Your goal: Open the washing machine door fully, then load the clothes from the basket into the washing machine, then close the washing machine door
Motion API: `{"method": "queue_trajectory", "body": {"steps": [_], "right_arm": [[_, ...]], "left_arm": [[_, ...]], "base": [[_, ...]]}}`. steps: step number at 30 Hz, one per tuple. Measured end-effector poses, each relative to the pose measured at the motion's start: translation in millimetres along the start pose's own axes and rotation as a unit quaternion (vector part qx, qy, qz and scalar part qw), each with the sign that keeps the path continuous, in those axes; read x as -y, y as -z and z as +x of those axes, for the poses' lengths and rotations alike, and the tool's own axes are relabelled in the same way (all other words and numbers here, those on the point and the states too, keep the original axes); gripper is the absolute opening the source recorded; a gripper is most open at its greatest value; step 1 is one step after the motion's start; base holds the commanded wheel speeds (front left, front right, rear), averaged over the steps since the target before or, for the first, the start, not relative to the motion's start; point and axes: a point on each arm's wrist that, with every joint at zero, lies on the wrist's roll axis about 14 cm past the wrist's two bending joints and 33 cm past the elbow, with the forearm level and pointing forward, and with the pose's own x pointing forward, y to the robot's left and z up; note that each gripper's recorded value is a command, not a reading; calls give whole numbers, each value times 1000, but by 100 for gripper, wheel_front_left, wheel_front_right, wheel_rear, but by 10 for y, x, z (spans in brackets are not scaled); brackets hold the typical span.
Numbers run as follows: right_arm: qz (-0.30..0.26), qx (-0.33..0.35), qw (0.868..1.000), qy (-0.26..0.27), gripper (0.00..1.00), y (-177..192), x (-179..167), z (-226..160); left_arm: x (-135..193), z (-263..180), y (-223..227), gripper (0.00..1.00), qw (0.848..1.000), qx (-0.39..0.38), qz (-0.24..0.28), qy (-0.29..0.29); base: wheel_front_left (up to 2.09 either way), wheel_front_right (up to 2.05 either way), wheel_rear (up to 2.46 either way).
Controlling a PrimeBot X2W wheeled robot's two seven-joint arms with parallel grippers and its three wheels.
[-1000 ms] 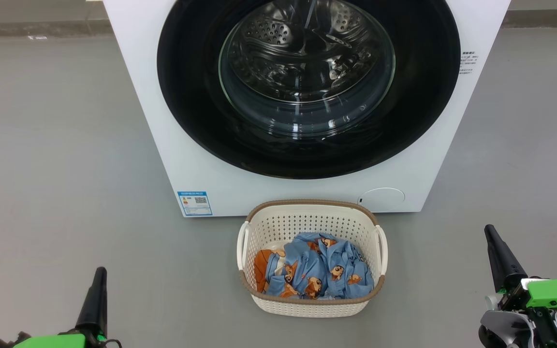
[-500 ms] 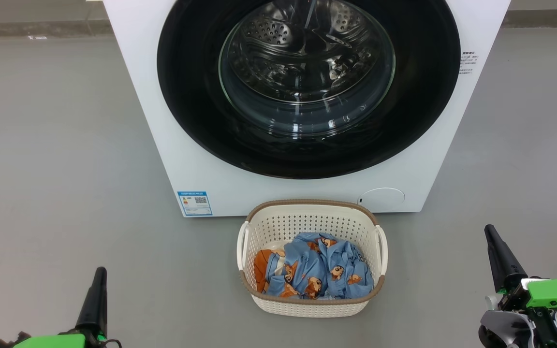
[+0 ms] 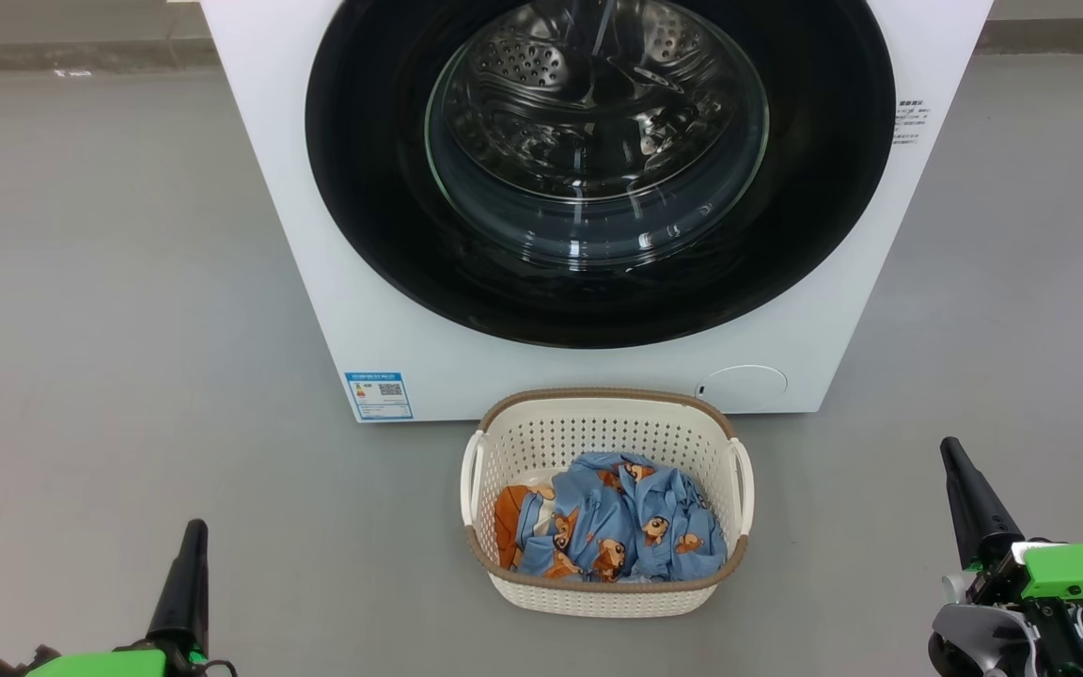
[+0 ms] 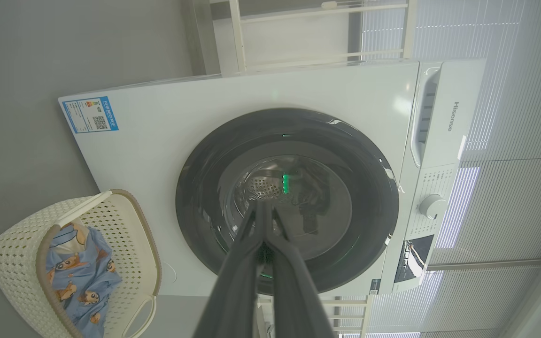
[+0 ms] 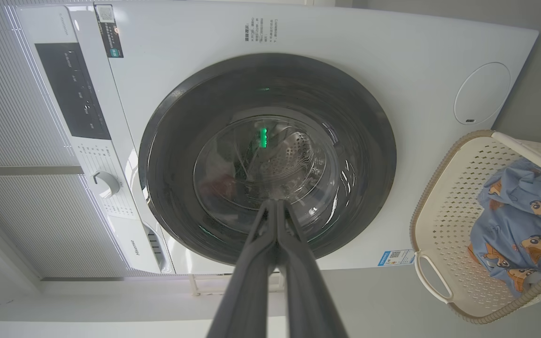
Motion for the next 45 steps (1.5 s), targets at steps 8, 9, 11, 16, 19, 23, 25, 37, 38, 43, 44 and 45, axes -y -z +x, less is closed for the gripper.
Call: {"method": "queue_trajectory", "body": {"steps": [8,9,11,16,19,23,25,37,38,43,44,45], "right_arm": [[-2,0,1000,0,0,6,1,0],[-2,0,1000,0,0,6,2,0],[-2,0,1000,0,0,6,1,0],[-1,0,1000,0,0,7,2,0],[-1,-2,1000,0,0,14,2,-1],[0,-2,1000,0,0,17,3,-1],[0,-2,1000,0,0,17,3,-1],[0,-2,1000,0,0,18,3,-1],[0,-2,1000,0,0,18,3,-1],[0,-4,1000,0,0,24,3,-1],[0,-4,1000,0,0,24,3,-1],[0,-4,1000,0,0,25,4,-1]], "left_arm": [[0,0,-1,0,1000,0,0,0],[0,0,-1,0,1000,0,0,0],[0,0,-1,0,1000,0,0,0],[0,0,-1,0,1000,0,0,0],[1,0,-1,0,1000,0,0,0],[0,0,-1,0,1000,0,0,0],[0,0,-1,0,1000,0,0,0],[0,0,0,0,1000,0,0,0],[1,0,0,0,1000,0,0,0],[0,0,-1,0,1000,0,0,0],[1,0,0,0,1000,0,0,0],[0,0,0,0,1000,0,0,0]], "base": [[0,0,0],[0,0,0],[0,0,0],[0,0,0],[0,0,0],[0,0,0],[0,0,0],[0,0,0],[0,0,0],[0,0,0],[0,0,0],[0,0,0]]}}
